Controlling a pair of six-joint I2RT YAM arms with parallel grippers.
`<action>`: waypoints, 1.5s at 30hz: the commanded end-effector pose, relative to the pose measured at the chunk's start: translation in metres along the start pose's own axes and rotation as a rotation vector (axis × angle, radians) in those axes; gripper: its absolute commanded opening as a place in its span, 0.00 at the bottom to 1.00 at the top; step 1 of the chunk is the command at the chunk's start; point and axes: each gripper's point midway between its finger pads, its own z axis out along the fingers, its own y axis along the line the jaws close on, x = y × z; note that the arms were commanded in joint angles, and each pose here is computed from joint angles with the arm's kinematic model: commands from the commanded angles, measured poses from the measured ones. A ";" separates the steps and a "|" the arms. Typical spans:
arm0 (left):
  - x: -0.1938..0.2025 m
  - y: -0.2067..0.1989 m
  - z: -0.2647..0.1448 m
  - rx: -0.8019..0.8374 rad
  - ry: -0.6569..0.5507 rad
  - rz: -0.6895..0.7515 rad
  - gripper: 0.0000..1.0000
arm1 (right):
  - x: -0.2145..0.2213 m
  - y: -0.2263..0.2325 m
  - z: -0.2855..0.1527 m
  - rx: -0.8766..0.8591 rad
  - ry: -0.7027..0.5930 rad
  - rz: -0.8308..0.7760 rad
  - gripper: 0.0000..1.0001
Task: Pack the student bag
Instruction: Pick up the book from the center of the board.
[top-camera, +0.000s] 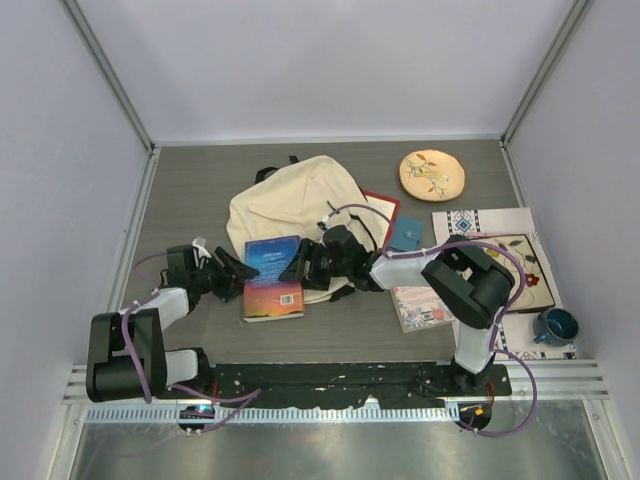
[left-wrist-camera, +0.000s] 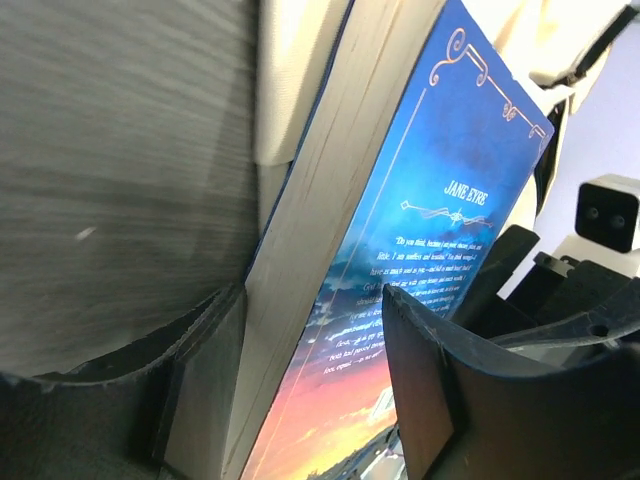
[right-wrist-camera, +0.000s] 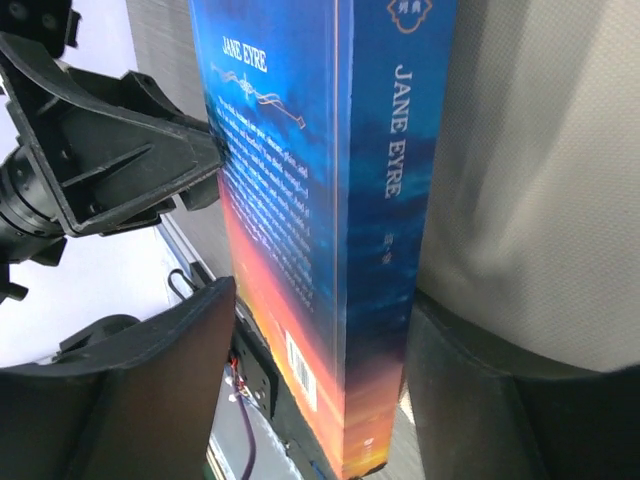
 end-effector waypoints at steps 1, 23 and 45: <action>0.024 0.005 0.016 -0.006 0.064 0.017 0.59 | 0.001 0.041 -0.003 -0.156 0.009 -0.033 0.65; -0.007 -0.080 -0.060 0.059 -0.232 0.252 0.89 | -0.014 0.120 -0.075 -0.343 -0.128 -0.234 0.12; 0.026 -0.253 -0.135 0.837 -0.053 0.484 1.00 | 0.016 0.225 -0.226 -0.878 -0.112 -0.448 0.02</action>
